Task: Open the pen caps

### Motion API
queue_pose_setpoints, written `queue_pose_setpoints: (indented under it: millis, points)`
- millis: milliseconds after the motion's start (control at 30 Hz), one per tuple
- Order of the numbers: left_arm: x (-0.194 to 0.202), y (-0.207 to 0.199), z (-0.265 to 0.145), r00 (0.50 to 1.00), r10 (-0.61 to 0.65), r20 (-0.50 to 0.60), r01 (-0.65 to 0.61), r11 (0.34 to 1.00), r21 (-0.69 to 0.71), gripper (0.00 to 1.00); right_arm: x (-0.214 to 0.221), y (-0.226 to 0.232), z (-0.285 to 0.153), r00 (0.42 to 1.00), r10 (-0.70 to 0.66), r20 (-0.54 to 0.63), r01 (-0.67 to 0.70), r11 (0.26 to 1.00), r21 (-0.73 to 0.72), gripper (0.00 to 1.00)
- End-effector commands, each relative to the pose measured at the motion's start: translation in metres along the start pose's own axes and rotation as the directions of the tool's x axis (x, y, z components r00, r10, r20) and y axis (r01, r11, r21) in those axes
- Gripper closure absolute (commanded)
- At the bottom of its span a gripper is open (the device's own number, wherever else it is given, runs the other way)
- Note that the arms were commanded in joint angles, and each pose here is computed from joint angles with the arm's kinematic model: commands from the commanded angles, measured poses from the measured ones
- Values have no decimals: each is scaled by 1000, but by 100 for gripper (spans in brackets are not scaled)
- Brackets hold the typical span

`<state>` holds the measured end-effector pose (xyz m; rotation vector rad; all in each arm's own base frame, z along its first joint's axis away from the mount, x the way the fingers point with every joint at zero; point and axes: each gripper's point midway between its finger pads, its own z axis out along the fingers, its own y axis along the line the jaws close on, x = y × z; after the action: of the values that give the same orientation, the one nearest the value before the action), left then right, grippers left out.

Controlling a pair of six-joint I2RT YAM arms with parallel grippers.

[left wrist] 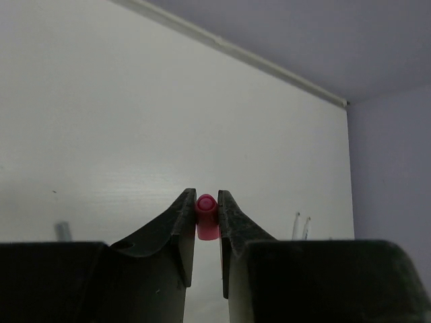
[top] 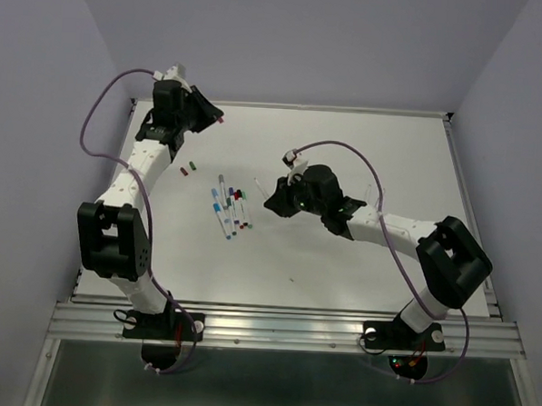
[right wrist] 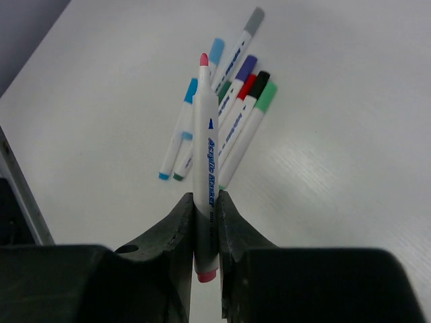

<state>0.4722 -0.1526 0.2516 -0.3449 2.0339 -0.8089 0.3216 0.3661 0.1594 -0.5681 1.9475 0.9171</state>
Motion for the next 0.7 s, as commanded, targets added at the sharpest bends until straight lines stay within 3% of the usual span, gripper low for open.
queue_pose_setpoints:
  millis: [0,200,500,667]
  points:
    - [-97,5,-25,955,49,292,-38,998,-44,100,8,28,-16,999,22,-34,-25,994,-106,99]
    - [-93,23,-24,961,55,270,-35,996,-76,100,-3,6,-25,1000,14,13,-15,999,36,99]
    - [-23,141,-21,994,2,108,45,903,-426,100,-6,-67,-40,993,113,34,-117,946,302,99]
    - [9,191,-15,998,-62,32,70,859,-506,100,-2,-99,-53,992,122,36,-126,905,406,99]
